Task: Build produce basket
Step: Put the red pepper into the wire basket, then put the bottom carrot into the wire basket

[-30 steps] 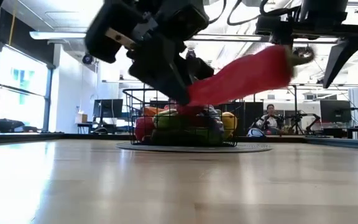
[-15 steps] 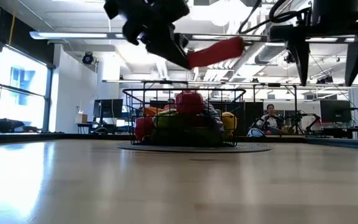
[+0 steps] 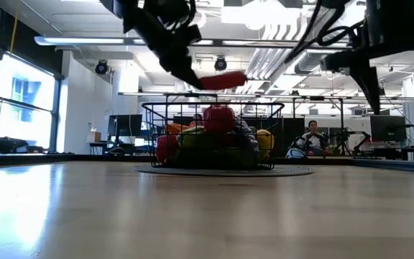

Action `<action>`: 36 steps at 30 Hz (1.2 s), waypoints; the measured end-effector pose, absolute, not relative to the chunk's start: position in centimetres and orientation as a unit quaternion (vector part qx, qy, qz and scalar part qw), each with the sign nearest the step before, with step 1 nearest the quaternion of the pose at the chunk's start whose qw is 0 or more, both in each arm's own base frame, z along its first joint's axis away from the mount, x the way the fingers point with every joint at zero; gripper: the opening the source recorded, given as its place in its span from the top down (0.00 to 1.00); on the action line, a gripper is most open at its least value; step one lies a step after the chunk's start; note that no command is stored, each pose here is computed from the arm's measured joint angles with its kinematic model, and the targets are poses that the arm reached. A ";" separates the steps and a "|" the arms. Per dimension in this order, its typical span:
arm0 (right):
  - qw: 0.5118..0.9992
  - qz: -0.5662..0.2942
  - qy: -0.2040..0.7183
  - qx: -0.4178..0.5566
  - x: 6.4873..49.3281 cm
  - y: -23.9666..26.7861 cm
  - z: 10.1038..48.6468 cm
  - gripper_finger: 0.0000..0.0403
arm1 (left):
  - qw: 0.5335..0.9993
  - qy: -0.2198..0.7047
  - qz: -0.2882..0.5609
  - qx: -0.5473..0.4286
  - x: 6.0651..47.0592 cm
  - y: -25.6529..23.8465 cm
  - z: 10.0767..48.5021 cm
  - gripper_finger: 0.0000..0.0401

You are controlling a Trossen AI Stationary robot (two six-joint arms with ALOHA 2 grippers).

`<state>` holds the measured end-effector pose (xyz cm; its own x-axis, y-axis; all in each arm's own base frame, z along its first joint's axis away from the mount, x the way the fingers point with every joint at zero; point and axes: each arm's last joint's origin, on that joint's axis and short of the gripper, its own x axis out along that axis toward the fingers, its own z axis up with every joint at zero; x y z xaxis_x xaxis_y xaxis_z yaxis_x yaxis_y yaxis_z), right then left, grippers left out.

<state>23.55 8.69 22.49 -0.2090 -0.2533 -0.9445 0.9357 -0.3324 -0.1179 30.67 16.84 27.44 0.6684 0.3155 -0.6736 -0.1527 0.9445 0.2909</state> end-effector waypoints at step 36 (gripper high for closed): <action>0.365 -0.701 0.412 0.453 19.0 7.2 13.9 0.36 | 0.855 0.444 0.250 0.095 28.7 19.2 26.9 0.45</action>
